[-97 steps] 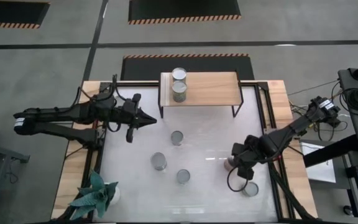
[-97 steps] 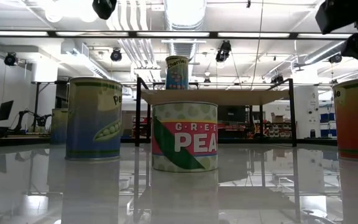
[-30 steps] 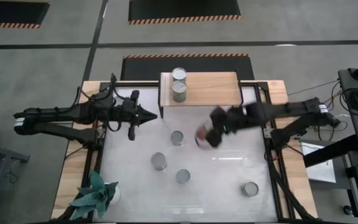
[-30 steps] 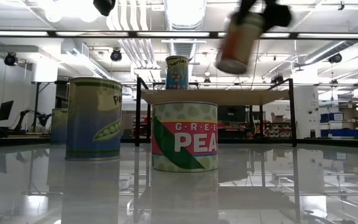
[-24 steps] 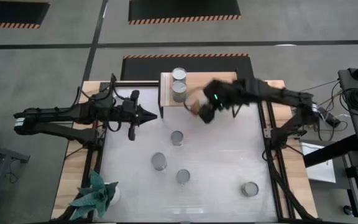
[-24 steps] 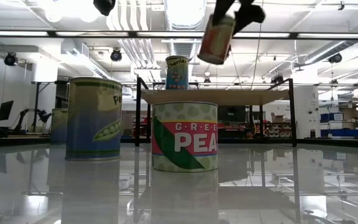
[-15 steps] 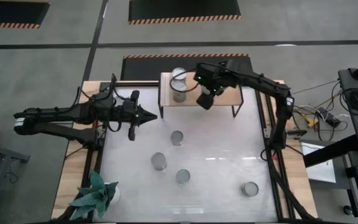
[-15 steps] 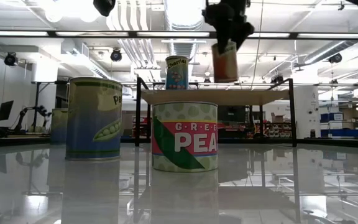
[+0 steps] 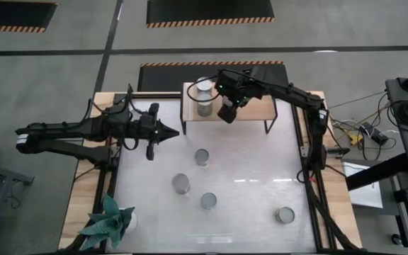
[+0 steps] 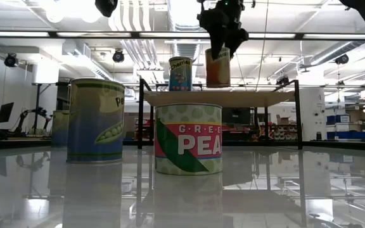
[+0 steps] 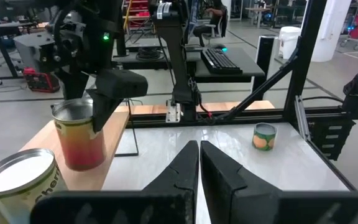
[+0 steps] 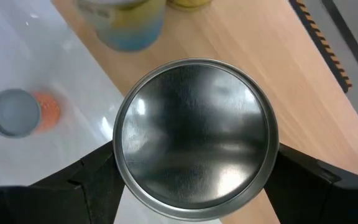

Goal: Pick and place cans onto a shelf
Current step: Put the canned pineapple on the shelf

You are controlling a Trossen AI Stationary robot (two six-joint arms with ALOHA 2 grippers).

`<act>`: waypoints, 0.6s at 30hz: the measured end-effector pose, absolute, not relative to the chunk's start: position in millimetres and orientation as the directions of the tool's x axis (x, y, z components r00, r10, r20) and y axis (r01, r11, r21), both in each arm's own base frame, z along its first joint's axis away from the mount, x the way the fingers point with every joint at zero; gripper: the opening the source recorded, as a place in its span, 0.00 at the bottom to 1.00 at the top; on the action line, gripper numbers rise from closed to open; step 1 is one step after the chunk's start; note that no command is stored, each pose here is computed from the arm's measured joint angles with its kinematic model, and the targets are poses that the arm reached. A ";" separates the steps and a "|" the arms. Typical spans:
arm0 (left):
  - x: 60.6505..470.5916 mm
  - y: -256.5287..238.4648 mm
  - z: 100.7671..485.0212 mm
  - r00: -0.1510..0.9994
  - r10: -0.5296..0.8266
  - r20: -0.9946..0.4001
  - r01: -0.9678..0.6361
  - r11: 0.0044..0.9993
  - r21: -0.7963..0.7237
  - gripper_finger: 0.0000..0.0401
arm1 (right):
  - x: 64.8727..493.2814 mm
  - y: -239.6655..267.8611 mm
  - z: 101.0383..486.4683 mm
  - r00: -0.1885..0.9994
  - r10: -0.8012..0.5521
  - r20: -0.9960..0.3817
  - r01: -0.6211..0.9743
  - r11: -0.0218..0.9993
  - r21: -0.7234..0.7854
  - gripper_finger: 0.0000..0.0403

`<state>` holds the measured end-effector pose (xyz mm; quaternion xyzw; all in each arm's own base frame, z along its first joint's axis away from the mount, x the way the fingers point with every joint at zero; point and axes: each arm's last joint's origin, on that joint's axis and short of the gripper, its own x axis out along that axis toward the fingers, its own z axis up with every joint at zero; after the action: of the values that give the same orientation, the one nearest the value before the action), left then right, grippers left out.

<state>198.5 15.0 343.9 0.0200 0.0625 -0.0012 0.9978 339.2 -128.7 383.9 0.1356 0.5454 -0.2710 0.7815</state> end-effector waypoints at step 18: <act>198.6 15.0 344.1 0.992 0.000 -0.123 0.006 0.999 0.043 0.00 | 348.0 -141.1 370.6 0.258 -0.258 -0.931 0.580 0.812 -0.064 0.83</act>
<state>198.6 15.0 344.1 0.0219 0.0616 -0.0015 0.9979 348.0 -141.1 370.6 0.1473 0.5465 -0.2687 0.7794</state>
